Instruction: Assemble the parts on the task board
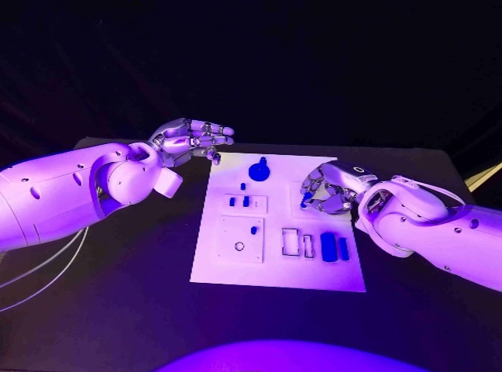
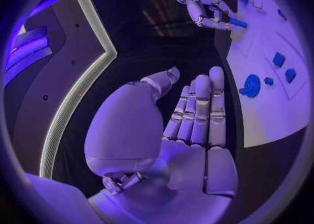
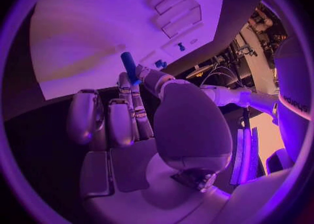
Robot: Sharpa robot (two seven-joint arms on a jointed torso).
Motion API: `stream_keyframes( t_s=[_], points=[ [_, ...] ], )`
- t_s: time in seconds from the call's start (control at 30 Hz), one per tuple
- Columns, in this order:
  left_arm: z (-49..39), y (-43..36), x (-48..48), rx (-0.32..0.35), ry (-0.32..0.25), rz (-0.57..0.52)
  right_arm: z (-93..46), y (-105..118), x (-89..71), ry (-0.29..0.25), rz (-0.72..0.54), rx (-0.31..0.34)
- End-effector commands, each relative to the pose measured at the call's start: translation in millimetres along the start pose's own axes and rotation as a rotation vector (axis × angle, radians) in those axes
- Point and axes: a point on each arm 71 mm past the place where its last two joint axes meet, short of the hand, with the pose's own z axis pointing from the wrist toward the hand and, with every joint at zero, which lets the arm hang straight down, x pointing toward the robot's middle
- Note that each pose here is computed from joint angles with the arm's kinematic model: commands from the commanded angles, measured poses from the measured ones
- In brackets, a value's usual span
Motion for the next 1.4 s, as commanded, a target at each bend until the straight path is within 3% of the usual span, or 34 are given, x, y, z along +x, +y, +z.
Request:
stream_keyframes(
  t_s=[0.03,0.17,0.3,0.6,0.77,0.93,1.4],
  points=[
    [0.5,-0.4,0.2,0.003,0.001,-0.002,-3.6,5.9,-11.2,-0.022,0.018,-0.018],
    [1.0,-0.3,-0.2,0.003,0.0,-0.002,-8.4,19.8,-20.9,-0.043,0.045,-0.058],
    [1.8,-0.2,0.0,0.005,0.0,-0.003,-7.9,44.4,-19.7,-0.041,0.083,-0.122],
    [6.0,0.9,2.2,0.01,-0.002,-0.011,0.7,109.8,13.5,0.006,0.154,-0.292],
    [9.0,2.0,5.3,0.011,0.005,-0.015,4.0,132.0,30.4,0.034,0.175,-0.346],
    [10.5,2.4,7.2,0.011,0.009,-0.018,7.8,137.9,43.4,0.065,0.175,-0.355],
    [11.6,2.7,8.9,0.011,0.013,-0.019,13.6,128.9,74.8,0.136,0.134,-0.298]
  ],
)
